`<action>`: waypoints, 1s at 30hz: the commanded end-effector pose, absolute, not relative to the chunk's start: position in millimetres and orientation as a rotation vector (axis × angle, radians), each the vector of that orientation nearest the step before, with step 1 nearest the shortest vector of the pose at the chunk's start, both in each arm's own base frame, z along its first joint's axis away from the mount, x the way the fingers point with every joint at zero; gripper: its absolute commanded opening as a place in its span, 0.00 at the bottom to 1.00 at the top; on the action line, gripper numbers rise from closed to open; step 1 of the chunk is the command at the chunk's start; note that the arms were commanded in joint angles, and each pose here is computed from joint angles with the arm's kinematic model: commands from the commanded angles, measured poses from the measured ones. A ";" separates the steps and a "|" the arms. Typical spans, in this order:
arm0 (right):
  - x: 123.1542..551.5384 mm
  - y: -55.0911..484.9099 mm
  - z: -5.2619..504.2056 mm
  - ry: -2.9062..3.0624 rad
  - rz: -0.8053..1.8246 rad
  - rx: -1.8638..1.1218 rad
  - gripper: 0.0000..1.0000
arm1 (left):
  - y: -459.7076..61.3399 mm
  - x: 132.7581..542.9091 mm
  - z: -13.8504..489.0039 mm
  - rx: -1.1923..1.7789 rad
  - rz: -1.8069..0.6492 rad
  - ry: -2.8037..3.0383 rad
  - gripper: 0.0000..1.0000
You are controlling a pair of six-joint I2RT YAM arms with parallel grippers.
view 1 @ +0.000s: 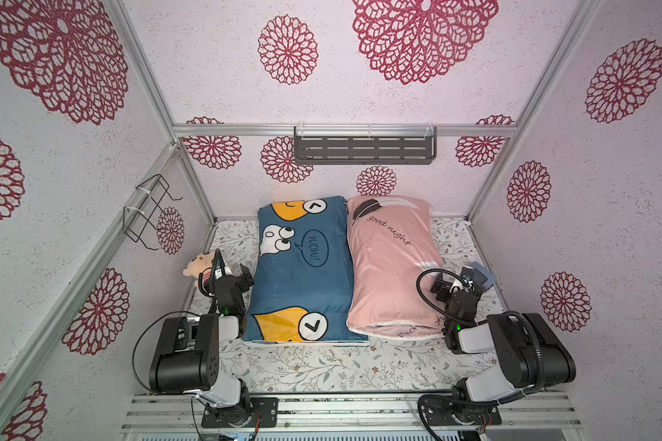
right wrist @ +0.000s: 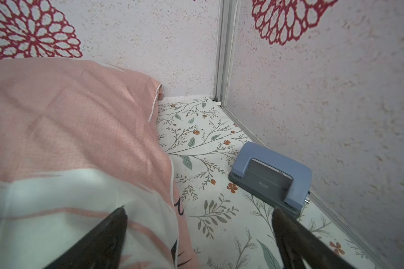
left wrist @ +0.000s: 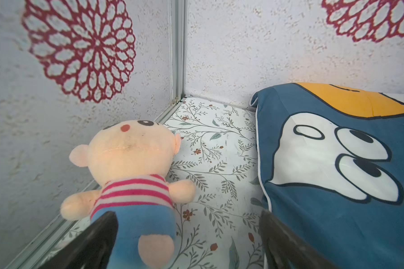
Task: Zip up pillowcases
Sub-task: Adjust the pillowcase at the center of the board.
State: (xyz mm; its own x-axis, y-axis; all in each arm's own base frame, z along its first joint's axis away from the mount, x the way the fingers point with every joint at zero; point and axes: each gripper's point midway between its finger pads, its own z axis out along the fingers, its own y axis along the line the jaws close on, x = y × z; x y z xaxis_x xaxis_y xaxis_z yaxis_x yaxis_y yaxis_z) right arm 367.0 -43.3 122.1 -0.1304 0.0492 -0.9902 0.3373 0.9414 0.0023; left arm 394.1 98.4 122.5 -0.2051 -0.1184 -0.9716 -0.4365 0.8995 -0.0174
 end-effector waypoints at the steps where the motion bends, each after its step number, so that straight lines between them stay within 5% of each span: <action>1: 366.9 -46.3 116.0 1.721 -0.274 0.297 0.99 | 97.6 393.6 122.8 -0.408 0.315 1.767 0.98; 26: 368.3 -46.8 115.6 1.725 -0.272 0.299 0.99 | 97.9 394.5 122.0 -0.408 0.312 1.774 0.98; 30: 370.1 -41.5 125.2 1.724 -0.282 0.255 0.99 | 92.4 387.1 167.2 -0.415 0.381 1.773 1.00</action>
State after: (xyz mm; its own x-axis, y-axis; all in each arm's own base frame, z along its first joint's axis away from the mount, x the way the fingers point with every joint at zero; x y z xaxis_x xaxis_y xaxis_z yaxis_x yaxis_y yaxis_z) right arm 366.8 -42.9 122.6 -0.1393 0.0472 -0.9891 0.3347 0.9423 -0.0022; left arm 389.7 97.2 124.0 -0.2415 -0.1139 -0.9637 -0.4458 0.8951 0.0059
